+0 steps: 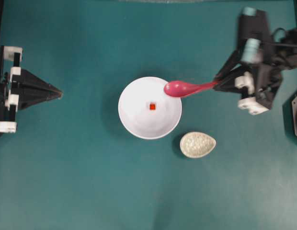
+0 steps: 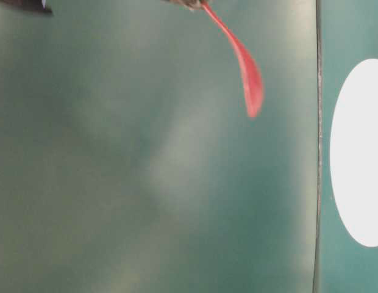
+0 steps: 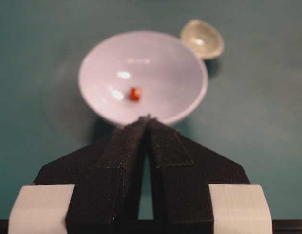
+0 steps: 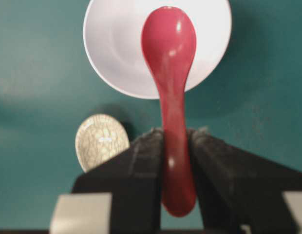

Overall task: Grip the spoon and scoop the red block from the bowl with right arm.
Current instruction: 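Lift the spoon off the rest and carry it over the bowl, then lower the spoon bowl into the white bowl beside the red cube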

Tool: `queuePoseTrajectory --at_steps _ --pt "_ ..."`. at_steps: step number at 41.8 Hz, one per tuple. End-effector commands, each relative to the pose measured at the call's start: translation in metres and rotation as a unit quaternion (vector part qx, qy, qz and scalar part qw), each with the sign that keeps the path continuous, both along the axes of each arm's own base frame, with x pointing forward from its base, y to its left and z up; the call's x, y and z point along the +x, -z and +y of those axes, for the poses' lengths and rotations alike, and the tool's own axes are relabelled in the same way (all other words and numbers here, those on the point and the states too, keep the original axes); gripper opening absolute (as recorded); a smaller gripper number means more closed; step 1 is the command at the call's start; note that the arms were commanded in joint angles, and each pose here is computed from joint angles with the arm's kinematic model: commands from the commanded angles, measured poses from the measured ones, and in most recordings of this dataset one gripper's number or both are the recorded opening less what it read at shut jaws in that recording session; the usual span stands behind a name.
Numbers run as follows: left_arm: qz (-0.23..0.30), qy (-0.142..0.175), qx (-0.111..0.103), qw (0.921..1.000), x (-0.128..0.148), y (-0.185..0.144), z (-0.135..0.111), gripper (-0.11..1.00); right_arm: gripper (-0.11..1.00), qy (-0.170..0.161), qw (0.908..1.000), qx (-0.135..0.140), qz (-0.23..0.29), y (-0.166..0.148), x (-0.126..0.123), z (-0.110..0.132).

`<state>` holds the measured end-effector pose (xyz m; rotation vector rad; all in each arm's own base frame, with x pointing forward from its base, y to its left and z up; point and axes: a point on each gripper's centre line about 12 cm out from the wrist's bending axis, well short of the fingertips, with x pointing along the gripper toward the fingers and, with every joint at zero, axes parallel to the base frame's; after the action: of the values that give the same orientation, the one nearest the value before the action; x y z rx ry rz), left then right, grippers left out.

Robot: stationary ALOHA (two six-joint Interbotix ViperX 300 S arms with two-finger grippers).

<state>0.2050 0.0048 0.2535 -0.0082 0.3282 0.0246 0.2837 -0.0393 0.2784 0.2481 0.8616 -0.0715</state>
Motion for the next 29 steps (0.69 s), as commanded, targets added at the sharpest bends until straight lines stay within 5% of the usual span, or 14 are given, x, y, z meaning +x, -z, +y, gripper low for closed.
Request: queuePoseTrajectory --at_steps 1,29 --pt "-0.011 0.000 0.001 0.9999 0.004 -0.009 0.000 0.00 0.24 -0.004 0.9999 0.006 0.015 -0.007 0.015 -0.002" --pt "-0.010 0.000 0.001 0.9999 0.003 -0.008 0.000 0.00 0.24 -0.038 0.9860 0.039 0.158 0.014 0.070 -0.010"
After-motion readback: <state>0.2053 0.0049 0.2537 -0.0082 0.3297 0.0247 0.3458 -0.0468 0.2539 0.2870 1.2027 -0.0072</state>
